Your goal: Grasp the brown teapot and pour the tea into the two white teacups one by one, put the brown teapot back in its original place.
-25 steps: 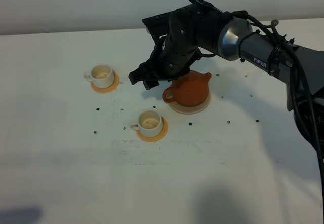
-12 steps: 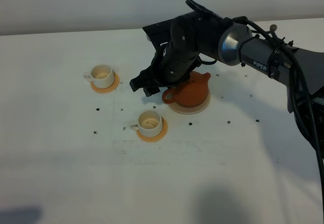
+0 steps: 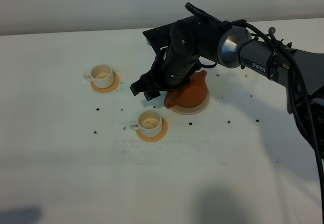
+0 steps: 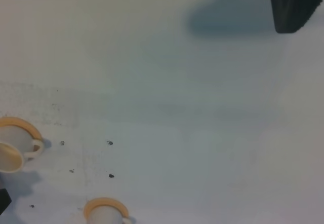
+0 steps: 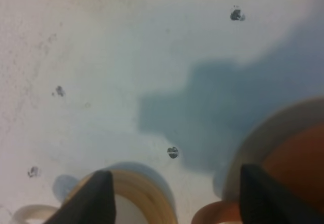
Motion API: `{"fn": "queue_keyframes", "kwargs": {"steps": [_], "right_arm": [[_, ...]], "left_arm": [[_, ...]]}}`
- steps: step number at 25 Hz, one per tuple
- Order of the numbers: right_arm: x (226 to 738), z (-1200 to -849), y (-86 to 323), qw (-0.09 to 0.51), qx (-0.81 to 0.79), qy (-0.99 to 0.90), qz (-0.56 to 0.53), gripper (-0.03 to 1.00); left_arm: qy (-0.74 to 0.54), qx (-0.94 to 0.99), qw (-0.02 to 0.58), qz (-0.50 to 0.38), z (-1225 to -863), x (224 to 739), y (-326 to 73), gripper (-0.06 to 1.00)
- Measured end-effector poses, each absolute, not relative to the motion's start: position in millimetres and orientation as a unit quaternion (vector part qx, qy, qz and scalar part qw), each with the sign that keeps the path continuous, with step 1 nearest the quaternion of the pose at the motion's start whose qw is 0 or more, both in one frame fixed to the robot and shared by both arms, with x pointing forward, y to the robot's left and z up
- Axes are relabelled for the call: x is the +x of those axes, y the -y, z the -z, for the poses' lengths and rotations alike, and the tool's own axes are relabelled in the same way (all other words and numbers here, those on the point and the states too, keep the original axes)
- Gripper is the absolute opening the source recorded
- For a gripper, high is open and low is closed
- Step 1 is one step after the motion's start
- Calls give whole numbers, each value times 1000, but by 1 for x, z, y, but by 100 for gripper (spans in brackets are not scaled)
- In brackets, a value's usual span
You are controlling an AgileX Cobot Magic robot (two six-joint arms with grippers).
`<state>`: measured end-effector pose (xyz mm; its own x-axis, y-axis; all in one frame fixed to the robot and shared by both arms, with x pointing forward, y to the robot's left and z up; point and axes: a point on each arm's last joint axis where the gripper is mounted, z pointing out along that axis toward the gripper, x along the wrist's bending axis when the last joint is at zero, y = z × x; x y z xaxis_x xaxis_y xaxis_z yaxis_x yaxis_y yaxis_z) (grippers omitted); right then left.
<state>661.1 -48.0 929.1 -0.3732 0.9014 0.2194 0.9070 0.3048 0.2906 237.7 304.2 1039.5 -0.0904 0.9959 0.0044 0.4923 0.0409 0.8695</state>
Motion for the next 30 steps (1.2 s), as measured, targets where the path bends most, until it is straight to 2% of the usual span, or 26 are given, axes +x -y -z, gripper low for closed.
{"fn": "queue_keyframes", "kwargs": {"steps": [9, 30], "right_arm": [[655, -938, 51, 17, -557, 813, 168, 52], [644, -933, 51, 26, -547, 822, 156, 51]], "left_arm": [[-637, 584, 338, -373, -1039, 238, -304, 35], [-637, 584, 338, -373, -1039, 238, -304, 35]]}}
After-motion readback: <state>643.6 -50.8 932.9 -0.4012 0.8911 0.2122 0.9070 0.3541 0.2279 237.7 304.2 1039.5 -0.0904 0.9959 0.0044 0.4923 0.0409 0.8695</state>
